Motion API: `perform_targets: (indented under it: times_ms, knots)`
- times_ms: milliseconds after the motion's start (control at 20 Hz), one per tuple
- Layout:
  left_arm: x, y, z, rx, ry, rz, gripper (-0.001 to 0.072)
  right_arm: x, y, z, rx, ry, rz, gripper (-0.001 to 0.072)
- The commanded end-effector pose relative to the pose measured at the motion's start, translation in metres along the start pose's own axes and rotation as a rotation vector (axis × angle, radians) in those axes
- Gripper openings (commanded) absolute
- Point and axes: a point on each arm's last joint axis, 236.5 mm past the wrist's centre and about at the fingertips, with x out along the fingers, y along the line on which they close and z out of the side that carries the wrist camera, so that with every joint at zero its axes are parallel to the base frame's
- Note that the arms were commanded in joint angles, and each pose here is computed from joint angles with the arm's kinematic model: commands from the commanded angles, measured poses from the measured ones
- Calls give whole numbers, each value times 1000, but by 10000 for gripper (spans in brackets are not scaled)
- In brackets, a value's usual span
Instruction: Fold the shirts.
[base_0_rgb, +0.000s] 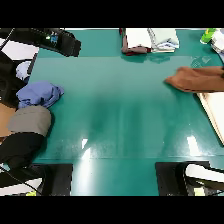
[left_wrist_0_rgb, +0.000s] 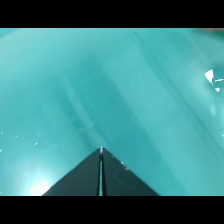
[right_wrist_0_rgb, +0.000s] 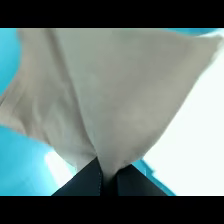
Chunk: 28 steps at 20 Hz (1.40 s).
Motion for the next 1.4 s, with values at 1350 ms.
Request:
perform_targets:
  times_ms: [1350]
  knots:
    - [0, -1, -7, -11, 30, -2, 25, -112, -110, 17, 45, -15, -317, 18]
